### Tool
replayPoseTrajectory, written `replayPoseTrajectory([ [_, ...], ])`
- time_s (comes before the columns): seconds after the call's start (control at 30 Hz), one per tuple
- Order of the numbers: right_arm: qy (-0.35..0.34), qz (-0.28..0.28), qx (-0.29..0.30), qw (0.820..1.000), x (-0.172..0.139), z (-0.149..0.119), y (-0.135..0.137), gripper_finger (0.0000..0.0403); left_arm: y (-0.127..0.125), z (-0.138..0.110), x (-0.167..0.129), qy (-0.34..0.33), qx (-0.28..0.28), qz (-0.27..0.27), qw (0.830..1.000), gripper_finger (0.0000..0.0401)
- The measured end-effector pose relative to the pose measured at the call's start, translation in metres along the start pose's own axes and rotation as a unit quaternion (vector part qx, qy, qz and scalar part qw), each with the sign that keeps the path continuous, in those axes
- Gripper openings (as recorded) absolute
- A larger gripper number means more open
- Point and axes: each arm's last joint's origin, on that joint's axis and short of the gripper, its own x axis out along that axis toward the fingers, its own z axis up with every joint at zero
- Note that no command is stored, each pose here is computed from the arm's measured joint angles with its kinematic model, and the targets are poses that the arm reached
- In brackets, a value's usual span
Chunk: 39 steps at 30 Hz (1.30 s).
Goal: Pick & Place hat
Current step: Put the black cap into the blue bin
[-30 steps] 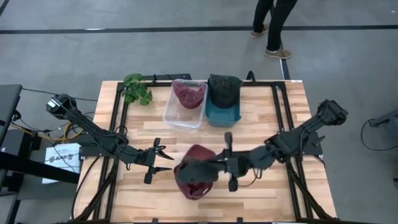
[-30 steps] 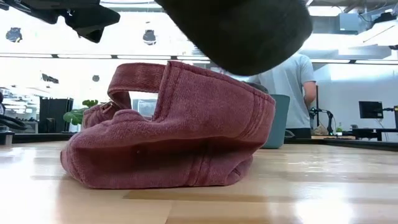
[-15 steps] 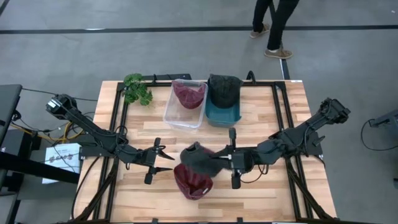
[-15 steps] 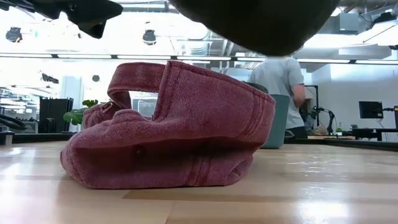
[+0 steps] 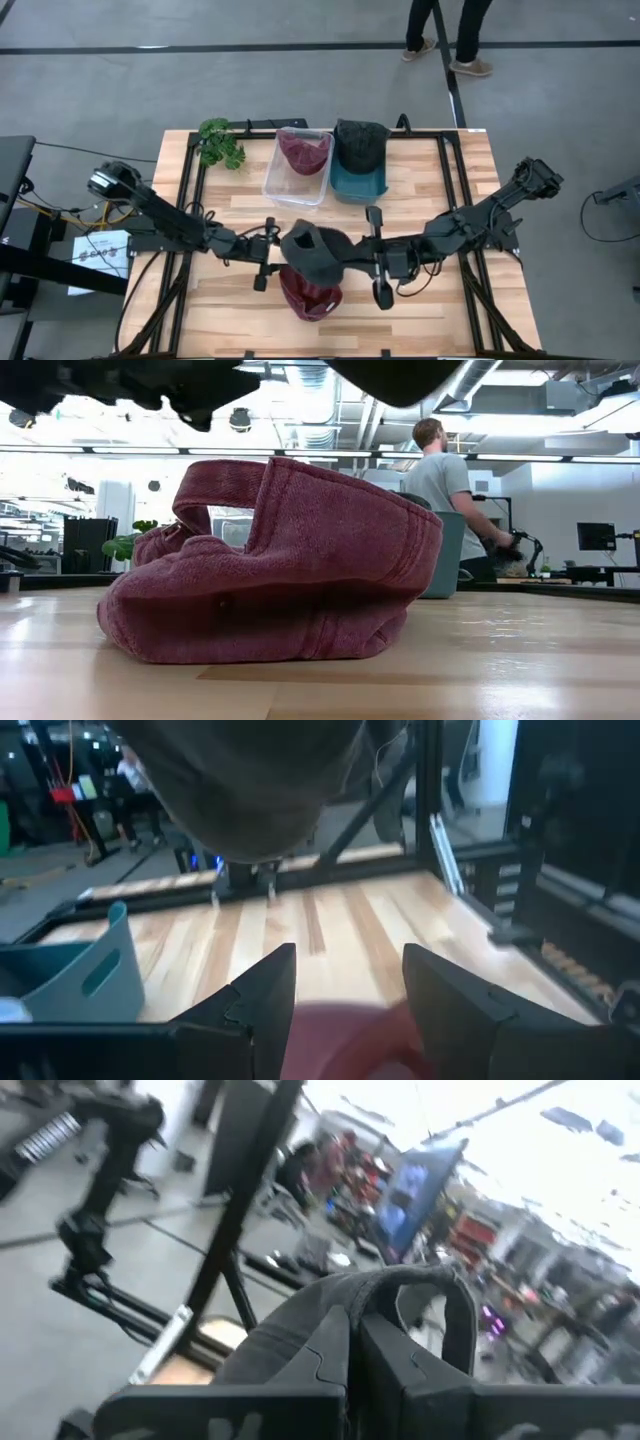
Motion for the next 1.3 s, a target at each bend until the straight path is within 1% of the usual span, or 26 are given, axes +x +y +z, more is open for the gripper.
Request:
replayPoseTrajectory([
  [0.2, -0.058, 0.041, -0.001, 0.997, 0.0, 0.006, -0.002, 0.0, 0.006, -0.005, 0.013, -0.062, -0.018, -0.034, 0.997, 0.0184],
  [0.33, -0.085, 0.066, 0.0, 0.994, 0.001, 0.007, -0.003, 0.0, 0.01, -0.01, 0.019, -0.085, -0.036, -0.047, 0.995, 0.0184],
  [0.43, -0.09, 0.074, -0.003, 0.993, 0.002, 0.006, -0.004, 0.0, 0.014, -0.012, 0.022, -0.101, -0.055, -0.062, 0.991, 0.0184],
  [0.57, -0.098, 0.072, -0.004, 0.993, 0.007, 0.003, -0.007, 0.0, 0.015, -0.011, 0.023, -0.133, -0.067, -0.082, 0.985, 0.0184],
  [0.67, -0.106, 0.078, -0.005, 0.991, 0.009, 0.001, -0.009, 0.0, 0.015, -0.014, 0.025, -0.142, -0.071, -0.082, 0.984, 0.0184],
  [0.73, -0.114, 0.072, -0.004, 0.991, 0.013, -0.001, -0.014, 0.0, 0.013, -0.014, 0.029, -0.142, -0.071, -0.083, 0.984, 0.0184],
  [0.83, -0.111, 0.078, -0.006, 0.991, 0.016, -0.005, -0.015, 0.0, 0.011, -0.014, 0.035, -0.145, -0.07, -0.091, 0.983, 0.0184],
  [0.93, -0.118, 0.081, 0.004, 0.99, 0.022, -0.011, -0.021, 0.0, 0.01, -0.013, 0.04, -0.148, -0.069, -0.102, 0.981, 0.0184],
  [1.0, -0.115, 0.091, 0.005, 0.989, 0.024, -0.014, -0.02, 0.0, 0.009, -0.014, 0.042, -0.147, -0.069, -0.104, 0.981, 0.0184],
  [1.07, -0.118, 0.086, 0.009, 0.989, 0.028, -0.017, -0.022, 0.0, 0.009, -0.014, 0.043, -0.145, -0.068, -0.106, 0.981, 0.0184],
  [1.17, -0.121, 0.096, 0.014, 0.988, 0.029, -0.018, -0.021, 0.0, 0.009, -0.014, 0.043, -0.145, -0.068, -0.105, 0.981, 0.0184],
  [1.3, -0.131, 0.097, 0.014, 0.987, 0.028, -0.016, -0.022, 0.0, 0.009, -0.014, 0.043, -0.145, -0.07, -0.106, 0.981, 0.0184],
])
